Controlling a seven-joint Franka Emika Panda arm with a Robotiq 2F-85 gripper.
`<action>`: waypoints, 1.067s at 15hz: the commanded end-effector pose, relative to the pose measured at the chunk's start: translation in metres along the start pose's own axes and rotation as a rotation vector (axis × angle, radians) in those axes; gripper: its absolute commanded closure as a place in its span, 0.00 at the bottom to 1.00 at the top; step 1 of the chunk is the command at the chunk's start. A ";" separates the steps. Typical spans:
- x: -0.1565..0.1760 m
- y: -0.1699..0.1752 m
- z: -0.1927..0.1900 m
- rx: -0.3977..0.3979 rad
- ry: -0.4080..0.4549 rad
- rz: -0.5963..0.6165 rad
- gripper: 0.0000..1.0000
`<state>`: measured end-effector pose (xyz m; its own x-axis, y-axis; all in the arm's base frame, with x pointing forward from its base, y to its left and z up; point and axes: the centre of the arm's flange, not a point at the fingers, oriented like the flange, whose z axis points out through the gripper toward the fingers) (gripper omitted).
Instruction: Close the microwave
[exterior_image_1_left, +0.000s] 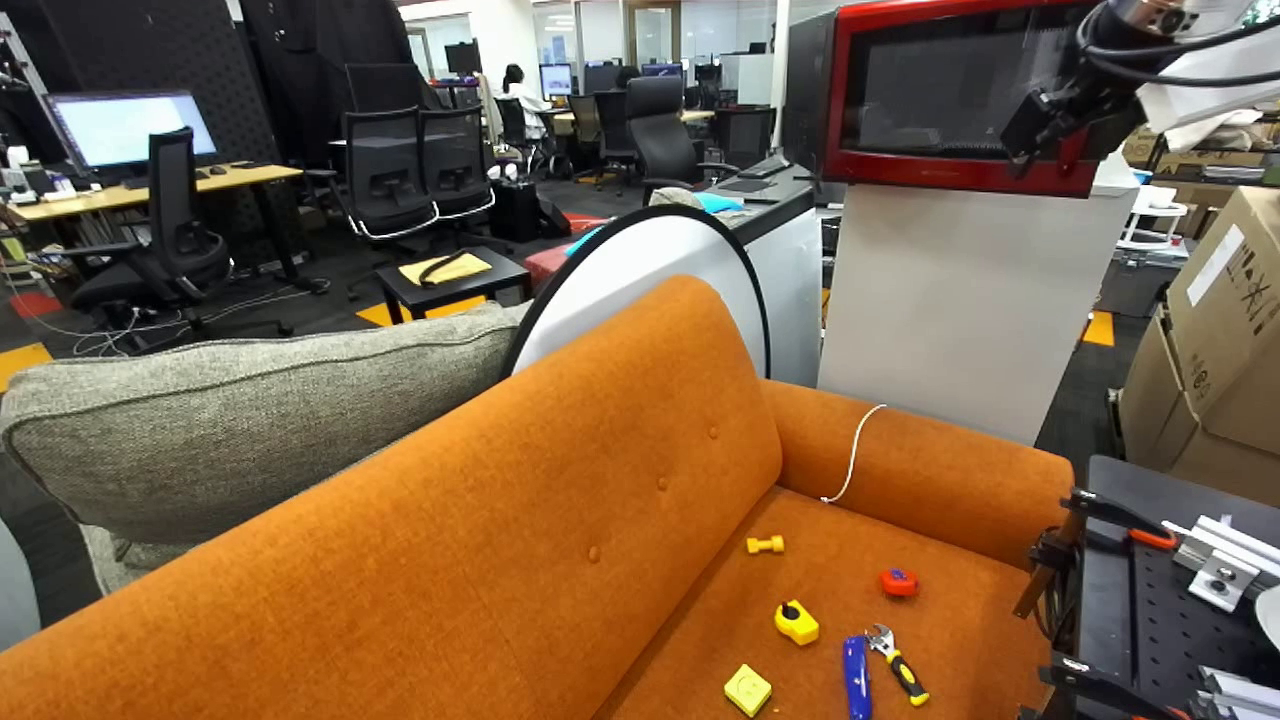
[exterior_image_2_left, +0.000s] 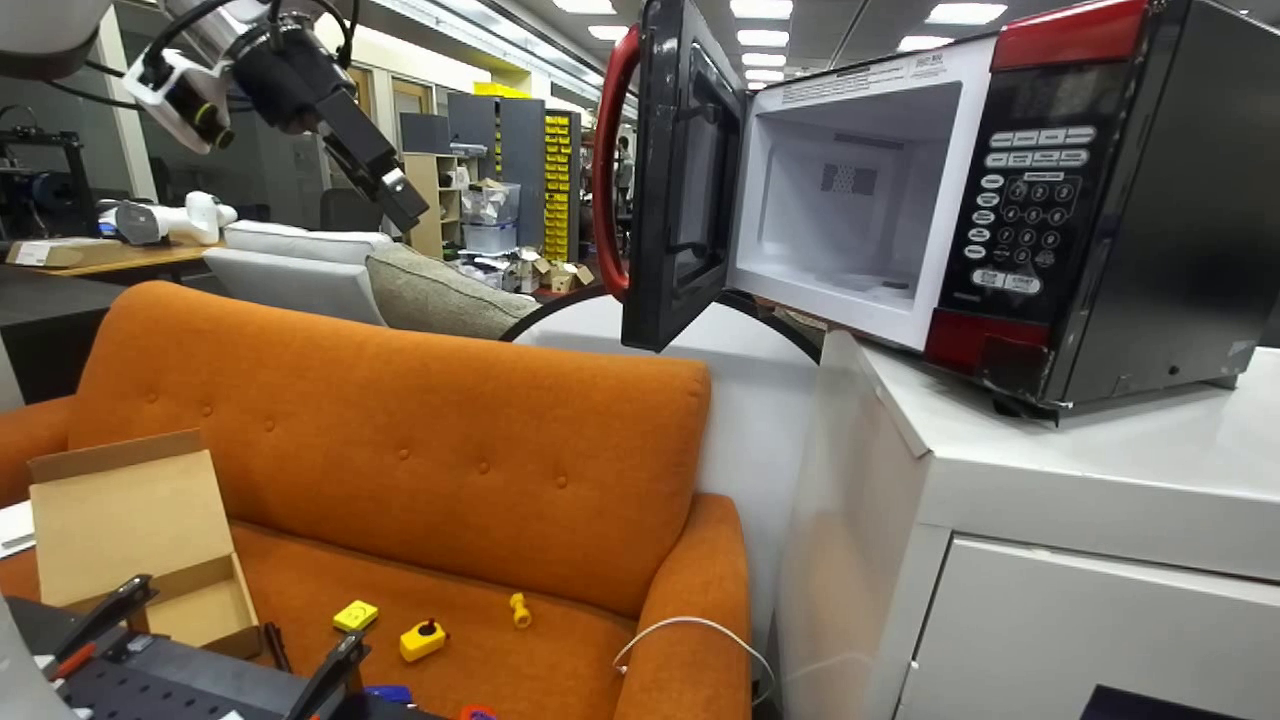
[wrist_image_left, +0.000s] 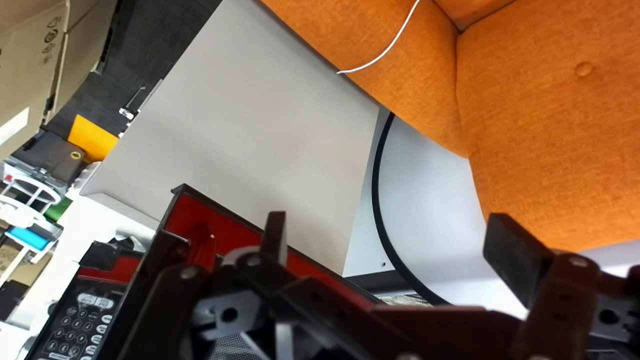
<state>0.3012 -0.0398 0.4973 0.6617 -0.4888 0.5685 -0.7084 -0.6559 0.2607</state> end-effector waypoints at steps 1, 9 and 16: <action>0.002 0.000 0.003 -0.010 0.004 0.021 0.00; 0.053 0.013 0.035 -0.103 0.132 0.373 0.00; 0.063 0.031 0.036 -0.190 0.221 0.407 0.00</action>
<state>0.3303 -0.1116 0.5132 0.2695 -0.5351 0.8007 -0.9443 -0.3099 0.1108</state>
